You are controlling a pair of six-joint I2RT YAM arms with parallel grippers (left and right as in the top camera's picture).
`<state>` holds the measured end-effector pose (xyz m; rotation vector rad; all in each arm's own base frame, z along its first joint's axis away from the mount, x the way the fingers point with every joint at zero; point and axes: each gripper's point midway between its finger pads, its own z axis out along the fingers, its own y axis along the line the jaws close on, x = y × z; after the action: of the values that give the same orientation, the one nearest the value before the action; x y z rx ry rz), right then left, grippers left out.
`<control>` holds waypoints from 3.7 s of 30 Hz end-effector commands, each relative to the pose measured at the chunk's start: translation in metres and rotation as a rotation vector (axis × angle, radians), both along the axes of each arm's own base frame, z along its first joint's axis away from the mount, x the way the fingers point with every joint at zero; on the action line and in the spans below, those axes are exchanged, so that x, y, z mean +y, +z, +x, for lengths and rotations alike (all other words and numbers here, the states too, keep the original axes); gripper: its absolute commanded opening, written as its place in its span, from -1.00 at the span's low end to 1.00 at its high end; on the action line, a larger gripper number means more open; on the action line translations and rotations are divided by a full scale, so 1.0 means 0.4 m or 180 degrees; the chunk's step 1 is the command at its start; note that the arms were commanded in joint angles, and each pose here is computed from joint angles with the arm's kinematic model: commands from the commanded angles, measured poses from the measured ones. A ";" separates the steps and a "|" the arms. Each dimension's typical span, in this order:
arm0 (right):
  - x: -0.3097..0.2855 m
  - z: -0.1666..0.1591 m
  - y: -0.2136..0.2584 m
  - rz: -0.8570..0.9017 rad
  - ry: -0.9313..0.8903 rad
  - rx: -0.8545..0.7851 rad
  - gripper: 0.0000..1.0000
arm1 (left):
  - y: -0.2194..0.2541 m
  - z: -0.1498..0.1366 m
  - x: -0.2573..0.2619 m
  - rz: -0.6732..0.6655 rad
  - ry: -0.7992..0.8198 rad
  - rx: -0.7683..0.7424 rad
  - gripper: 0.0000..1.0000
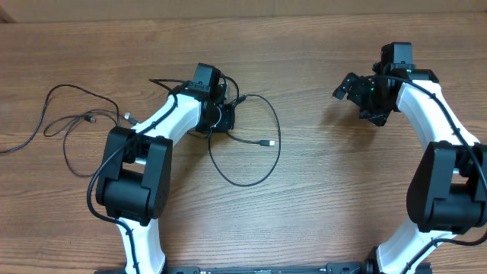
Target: Untangle cables
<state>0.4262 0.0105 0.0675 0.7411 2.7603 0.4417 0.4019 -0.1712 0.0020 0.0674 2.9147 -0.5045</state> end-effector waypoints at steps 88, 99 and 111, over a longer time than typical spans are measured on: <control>-0.002 0.015 0.038 -0.0022 -0.0003 -0.0133 1.00 | -0.051 -0.369 0.058 0.0923 0.0377 0.1829 -0.14; -0.002 0.015 0.038 -0.0021 -0.0003 -0.0133 1.00 | -0.061 -0.376 -0.068 0.0400 0.0171 0.1752 -0.92; -0.002 0.015 0.038 -0.0021 -0.0003 -0.0133 1.00 | 0.031 -0.334 -0.170 -0.0136 -0.0305 0.1472 -0.92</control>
<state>0.4262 0.0104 0.0675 0.7412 2.7603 0.4406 0.2609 -0.2329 0.0027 0.0190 3.3862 -0.6387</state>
